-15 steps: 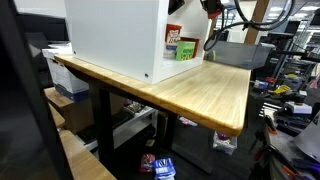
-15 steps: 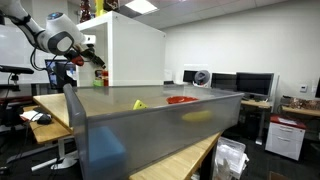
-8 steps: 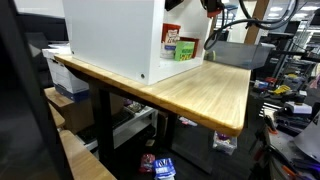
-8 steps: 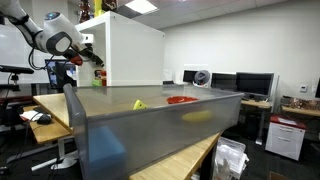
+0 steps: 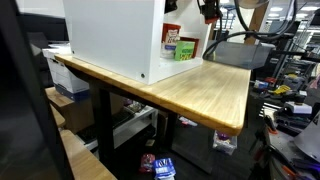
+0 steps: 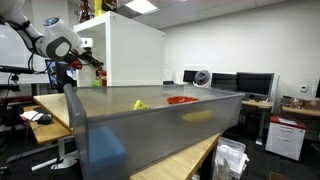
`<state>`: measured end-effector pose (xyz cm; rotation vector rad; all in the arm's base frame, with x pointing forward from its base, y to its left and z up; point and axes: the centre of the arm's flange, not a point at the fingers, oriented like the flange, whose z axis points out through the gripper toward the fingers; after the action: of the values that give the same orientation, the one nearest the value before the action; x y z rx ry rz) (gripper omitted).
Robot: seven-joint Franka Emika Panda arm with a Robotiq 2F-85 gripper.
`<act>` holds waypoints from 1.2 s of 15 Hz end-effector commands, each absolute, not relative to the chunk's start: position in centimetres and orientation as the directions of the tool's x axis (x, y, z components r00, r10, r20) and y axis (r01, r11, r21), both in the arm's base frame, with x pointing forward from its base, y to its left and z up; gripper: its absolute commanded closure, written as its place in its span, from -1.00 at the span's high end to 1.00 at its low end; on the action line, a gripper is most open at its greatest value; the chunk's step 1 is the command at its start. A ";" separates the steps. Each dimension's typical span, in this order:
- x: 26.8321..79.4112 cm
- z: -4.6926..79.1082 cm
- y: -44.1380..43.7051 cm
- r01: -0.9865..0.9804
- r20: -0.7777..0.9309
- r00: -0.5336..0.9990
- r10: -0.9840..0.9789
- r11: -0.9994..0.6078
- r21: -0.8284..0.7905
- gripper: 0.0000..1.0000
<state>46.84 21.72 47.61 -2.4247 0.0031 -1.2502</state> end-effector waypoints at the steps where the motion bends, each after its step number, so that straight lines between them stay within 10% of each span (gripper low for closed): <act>1: 46.8 46.7 23.1 0.156 0.807 0.563 -0.176 -0.937 -0.313 0.43; 6: 46.9 46.4 22.3 0.140 0.830 0.529 -0.174 -0.947 -0.287 0.97; 10: 46.8 46.6 21.7 0.118 0.839 0.518 -0.165 -0.958 -0.262 0.98; 11: 46.8 46.8 21.4 0.115 0.843 0.514 -0.159 -0.961 -0.251 0.50; 18: 46.3 47.8 20.2 0.113 0.850 0.510 -0.135 -0.969 -0.221 -0.06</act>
<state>47.57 18.00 47.03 -2.4728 0.0382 -1.4260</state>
